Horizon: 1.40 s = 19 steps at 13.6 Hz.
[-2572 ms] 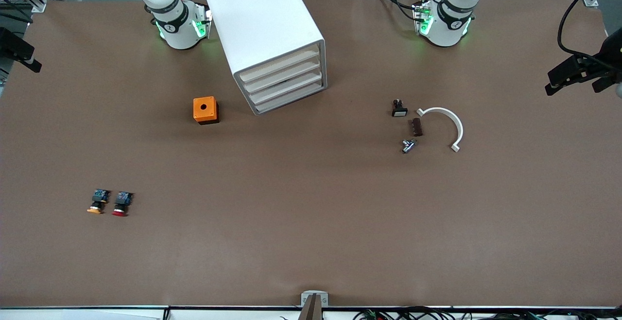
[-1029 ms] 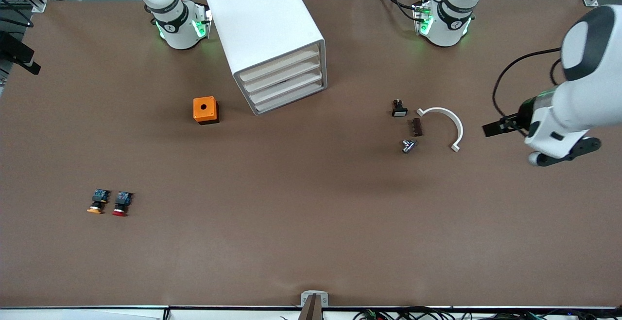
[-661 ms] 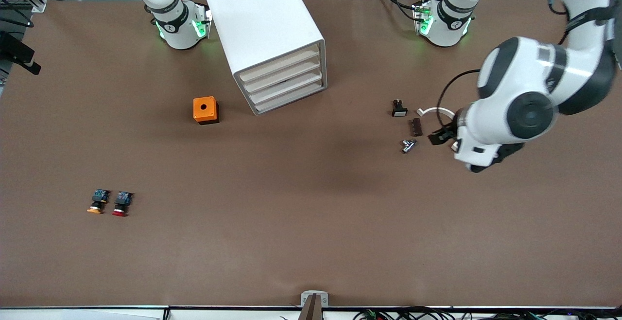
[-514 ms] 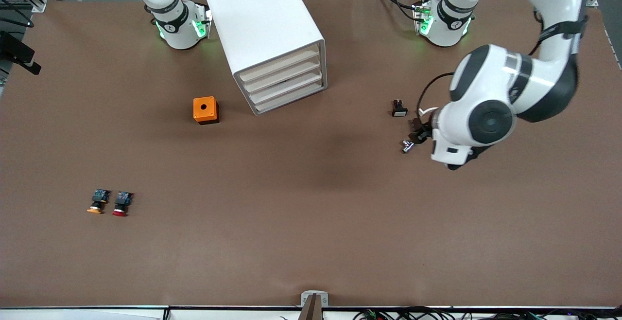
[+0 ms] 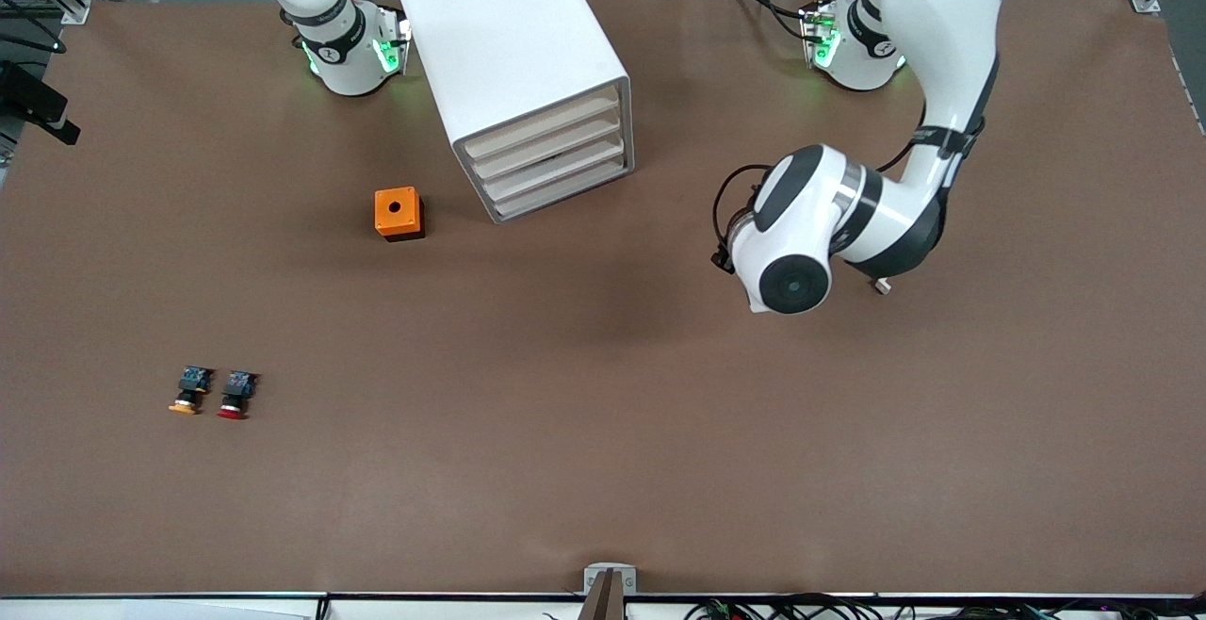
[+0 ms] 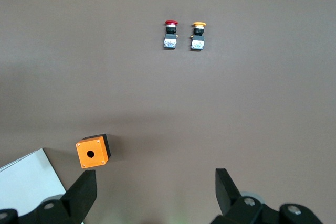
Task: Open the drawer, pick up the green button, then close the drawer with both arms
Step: 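Reach the left gripper to the white cabinet drawer front, then pull the drawer open with the left gripper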
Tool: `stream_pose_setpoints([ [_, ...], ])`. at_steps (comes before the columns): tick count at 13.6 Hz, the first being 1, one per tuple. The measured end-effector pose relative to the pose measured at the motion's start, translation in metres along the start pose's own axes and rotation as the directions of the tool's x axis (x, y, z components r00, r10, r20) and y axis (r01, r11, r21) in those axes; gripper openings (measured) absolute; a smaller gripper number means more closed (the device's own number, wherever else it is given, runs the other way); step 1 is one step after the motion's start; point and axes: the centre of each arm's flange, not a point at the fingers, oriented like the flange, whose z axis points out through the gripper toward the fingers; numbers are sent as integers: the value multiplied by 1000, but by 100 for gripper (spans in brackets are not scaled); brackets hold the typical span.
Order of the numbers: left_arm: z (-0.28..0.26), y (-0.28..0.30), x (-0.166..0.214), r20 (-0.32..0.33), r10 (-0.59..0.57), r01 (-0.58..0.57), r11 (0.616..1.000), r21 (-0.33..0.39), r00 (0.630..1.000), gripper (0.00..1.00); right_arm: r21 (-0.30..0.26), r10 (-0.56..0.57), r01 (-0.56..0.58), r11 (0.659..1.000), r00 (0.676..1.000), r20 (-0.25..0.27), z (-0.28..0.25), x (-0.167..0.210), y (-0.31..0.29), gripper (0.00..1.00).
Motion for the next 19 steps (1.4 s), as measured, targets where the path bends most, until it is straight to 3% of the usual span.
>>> stream_pose_setpoints([
  [2, 28, 17, -5, 85, -120, 115, 991, 65, 989, 100, 0, 0, 0, 1000, 1000, 0, 0, 0, 0, 100],
  [4, 54, 34, -8, 164, -249, 226, 963, 150, 955, 100, 0, 0, 0, 1000, 1000, 0, 0, 0, 0, 100],
  [8, 92, 56, -19, 263, -381, 309, 909, 279, 886, 99, 0, 0, 0, 1000, 1000, 0, 0, 0, 0, 100],
  [11, 99, 74, -31, 387, -536, 408, 836, 367, 750, 90, 0, 0, 0, 1000, 1000, 0, 0, 0, 0, 100],
  [12, 104, 80, -32, 396, -576, 439, 811, 386, 715, 90, 0, 0, 0, 1000, 1000, 0, 0, 0, 0, 100],
  [14, 115, 87, -44, 375, -631, 493, 770, 405, 679, 87, 0, 0, 0, 1000, 1000, 0, 0, 0, 0, 100],
  [15, 120, 89, -53, 356, -657, 519, 749, 412, 665, 87, 0, 0, 0, 1000, 1000, 0, 0, 0, 0, 100],
  [16, 125, 90, -61, 342, -673, 534, 734, 419, 656, 80, 0, 0, 0, 1000, 1000, 0, 0, 0, 0, 100],
  [19, 132, 90, -82, 352, -687, 524, 718, 458, 635, 71, 0, 1, -1, 1000, 1000, 0, 0, 0, 0, 100],
])
